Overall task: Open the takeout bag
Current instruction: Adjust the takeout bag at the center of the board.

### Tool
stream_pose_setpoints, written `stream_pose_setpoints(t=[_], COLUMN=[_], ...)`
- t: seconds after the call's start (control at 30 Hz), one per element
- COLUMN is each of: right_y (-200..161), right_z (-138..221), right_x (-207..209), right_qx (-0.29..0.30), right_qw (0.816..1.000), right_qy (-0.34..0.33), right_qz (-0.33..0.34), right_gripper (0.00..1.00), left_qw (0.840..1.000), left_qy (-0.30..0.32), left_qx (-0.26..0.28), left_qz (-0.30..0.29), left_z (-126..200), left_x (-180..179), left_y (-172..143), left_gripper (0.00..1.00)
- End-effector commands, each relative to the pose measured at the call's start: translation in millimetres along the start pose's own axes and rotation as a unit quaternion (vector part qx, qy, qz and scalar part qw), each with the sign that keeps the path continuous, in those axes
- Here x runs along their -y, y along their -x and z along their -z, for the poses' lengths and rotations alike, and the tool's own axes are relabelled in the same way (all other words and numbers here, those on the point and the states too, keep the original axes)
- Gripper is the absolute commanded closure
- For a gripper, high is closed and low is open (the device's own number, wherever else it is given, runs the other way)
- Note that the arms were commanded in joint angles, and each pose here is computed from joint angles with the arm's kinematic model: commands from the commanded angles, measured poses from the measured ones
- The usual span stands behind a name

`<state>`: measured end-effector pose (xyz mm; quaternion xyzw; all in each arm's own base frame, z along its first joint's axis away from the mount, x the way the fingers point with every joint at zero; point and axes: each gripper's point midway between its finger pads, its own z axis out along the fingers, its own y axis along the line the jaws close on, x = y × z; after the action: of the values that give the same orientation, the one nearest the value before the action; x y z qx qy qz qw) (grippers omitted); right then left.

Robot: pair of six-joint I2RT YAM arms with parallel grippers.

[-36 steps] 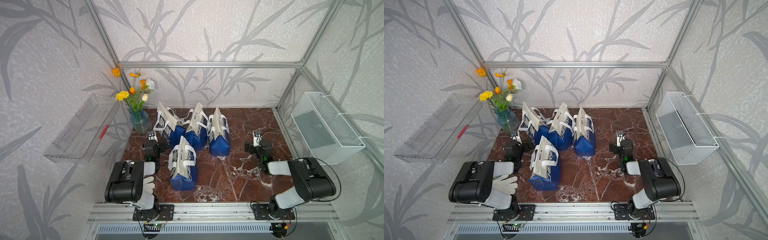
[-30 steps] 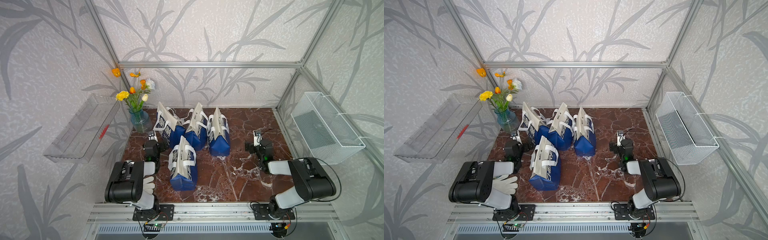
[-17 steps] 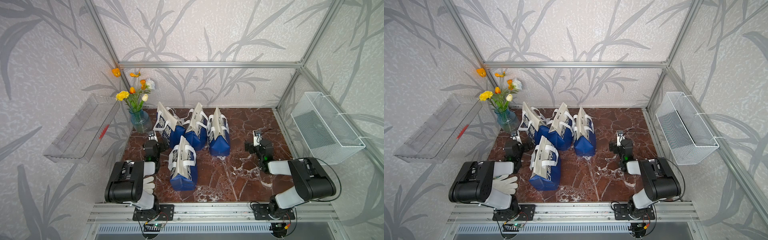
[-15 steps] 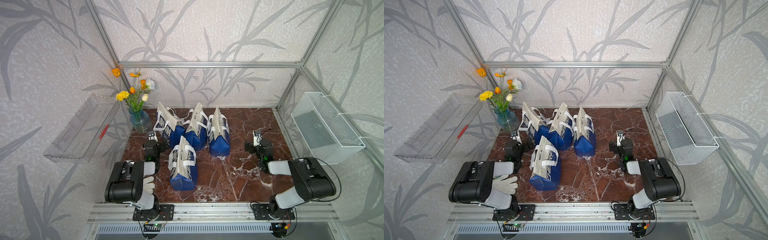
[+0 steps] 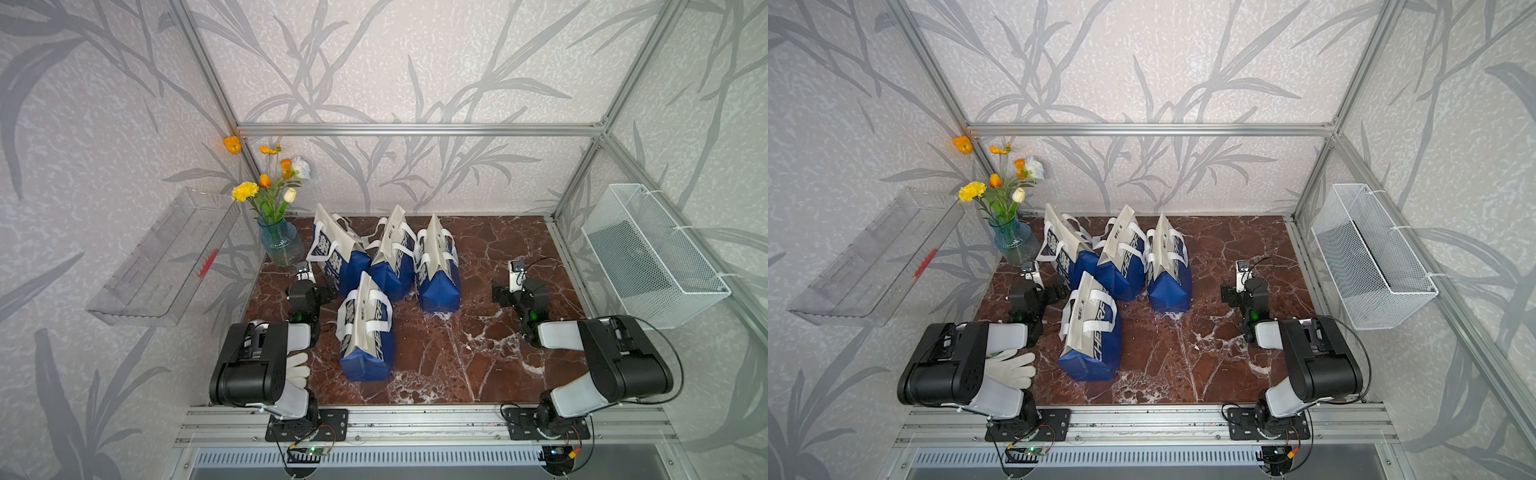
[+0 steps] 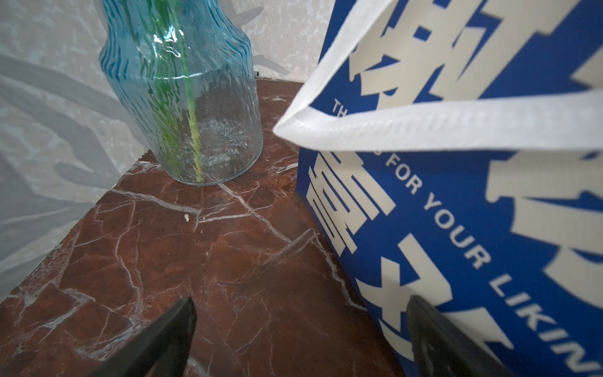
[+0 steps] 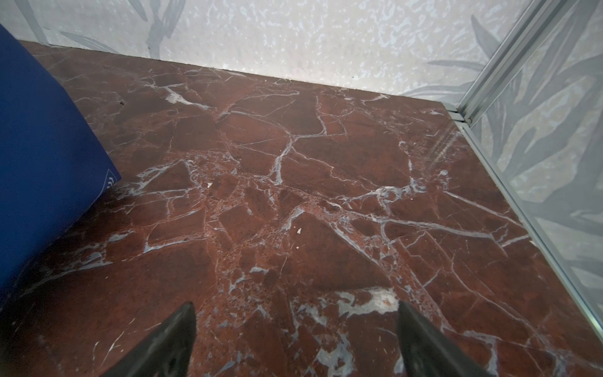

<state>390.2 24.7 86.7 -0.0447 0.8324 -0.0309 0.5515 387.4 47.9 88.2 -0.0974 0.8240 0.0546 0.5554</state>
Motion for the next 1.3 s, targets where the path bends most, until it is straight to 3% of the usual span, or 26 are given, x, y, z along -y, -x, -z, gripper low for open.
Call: stream_pose_setpoints(t=[0.0, 0.03, 0.1, 0.17, 0.3, 0.37, 0.4, 0.47, 0.53, 0.6, 0.7, 0.73, 0.83, 0.97, 1.27], right_y=[30.5, 36.7, 47.6, 58.0, 75.2, 79.3, 80.0, 91.0, 102.3, 110.2, 116.8, 121.6, 131.8, 144.3, 140.7], right_z=[19.0, 26.2, 38.2, 44.8, 45.2, 38.1, 40.5, 51.8, 58.1, 61.3, 66.3, 69.7, 81.8, 97.6, 100.3], right_x=[7.7, -3.5, -28.9, -27.2, -40.2, -18.9, -22.9, -45.7, -55.5, -65.4, -78.6, -84.7, -94.9, -97.0, -95.7], right_qx=[0.028, 0.029, 0.031, 0.032, 0.029, 0.022, 0.005, 0.02, 0.066, 0.046, -0.005, -0.005, 0.007, 0.058, 0.054], right_qw=[0.999, 0.999, 0.995, 0.993, 0.984, 0.972, 0.965, 0.96, 0.953, 0.953, 0.961, 0.962, 0.967, 0.962, 0.964], right_qy=[-0.016, 0.019, 0.094, 0.094, 0.135, 0.078, 0.101, 0.184, 0.221, 0.245, 0.249, 0.255, 0.247, 0.258, 0.254], right_qz=[-0.013, -0.004, 0.009, -0.061, -0.112, -0.221, -0.242, -0.211, -0.199, -0.174, -0.12, -0.102, -0.059, -0.066, -0.056], right_gripper=[0.06, 0.0, 0.01, 0.01, 0.01, 0.01, 0.01, 0.01, 0.11, 0.16, 0.14, 0.09, 0.07, 0.19, 0.19], left_qw=[0.999, 0.998, 0.997, 0.995, 0.991, 0.991, 0.991, 0.992, 0.992, 0.991, 0.99, 0.989, 0.988, 0.984, 0.96], left_qy=[0.016, 0.028, 0.05, 0.072, 0.043, 0.013, -0.001, -0.028, -0.056, -0.085, -0.126, -0.139, -0.147, -0.174, -0.278], left_qx=[0.039, 0.048, 0.053, 0.069, 0.114, 0.125, 0.126, 0.123, 0.113, 0.103, 0.059, 0.04, 0.035, 0.034, 0.016], left_qz=[0.004, 0.012, 0.017, 0.03, 0.048, 0.049, 0.045, 0.031, 0.019, 0.021, 0.03, 0.027, 0.032, 0.032, -0.001], left_z=[12.5, 22.4, 42.9, 63.0, 99.6, 111.4, 115.8, 120.9, 121.0, 113.6, 96.9, 93.3, 83.5, 76.5, 88.8], left_x=[-5.5, -10.4, -19.8, -29.5, -21.1, -9.7, -3.0, 11.5, 27.1, 41.0, 62.1, 69.4, 76.7, 90.9, 132.0], left_y=[25.3, 31.3, 42.1, 55.7, 81.7, 90.6, 94.2, 100.5, 107.4, 113.8, 121.5, 123.2, 138.5, 154.8, 140.3], left_gripper=[0.0, 0.0, 0.0, 0.0, 0.01, 0.01, 0.02, 0.02, 0.02, 0.01, 0.01, 0.02, 0.02, 0.02, 0.02])
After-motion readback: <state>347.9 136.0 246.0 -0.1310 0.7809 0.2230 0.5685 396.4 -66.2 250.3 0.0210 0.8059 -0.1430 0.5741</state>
